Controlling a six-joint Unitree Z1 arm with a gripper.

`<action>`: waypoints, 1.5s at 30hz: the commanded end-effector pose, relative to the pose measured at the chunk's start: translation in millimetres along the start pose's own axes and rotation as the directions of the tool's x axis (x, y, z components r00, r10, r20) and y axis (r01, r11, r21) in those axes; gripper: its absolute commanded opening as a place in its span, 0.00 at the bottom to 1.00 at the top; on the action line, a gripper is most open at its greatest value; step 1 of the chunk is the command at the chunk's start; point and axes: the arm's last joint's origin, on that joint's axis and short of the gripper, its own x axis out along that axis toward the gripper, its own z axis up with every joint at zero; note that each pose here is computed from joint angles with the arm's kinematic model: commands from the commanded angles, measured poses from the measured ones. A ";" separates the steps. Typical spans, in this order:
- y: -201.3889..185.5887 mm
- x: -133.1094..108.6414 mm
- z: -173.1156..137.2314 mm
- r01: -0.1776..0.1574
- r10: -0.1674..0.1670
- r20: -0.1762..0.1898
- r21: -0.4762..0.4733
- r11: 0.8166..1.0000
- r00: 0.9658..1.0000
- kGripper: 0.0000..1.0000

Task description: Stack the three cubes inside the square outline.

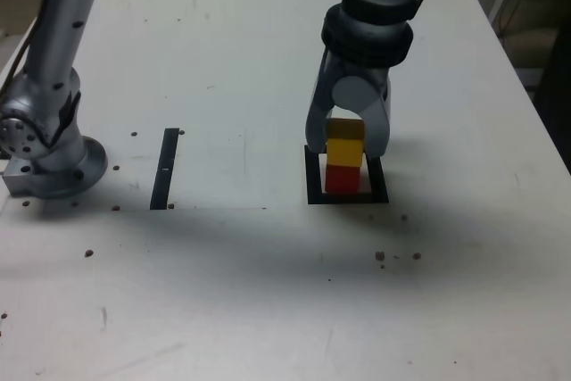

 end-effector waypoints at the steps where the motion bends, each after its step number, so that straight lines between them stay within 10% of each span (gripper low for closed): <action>1: 1.7 4.8 0.8 0.004 -0.004 -0.010 -0.007 1.000 1.000 0.81; 25: 50.6 -17.3 -31.6 -0.049 0.052 0.022 -0.125 0.991 0.998 0.99; 45: 182.0 -21.7 -36.9 0.012 0.013 0.074 -0.325 0.946 0.997 0.99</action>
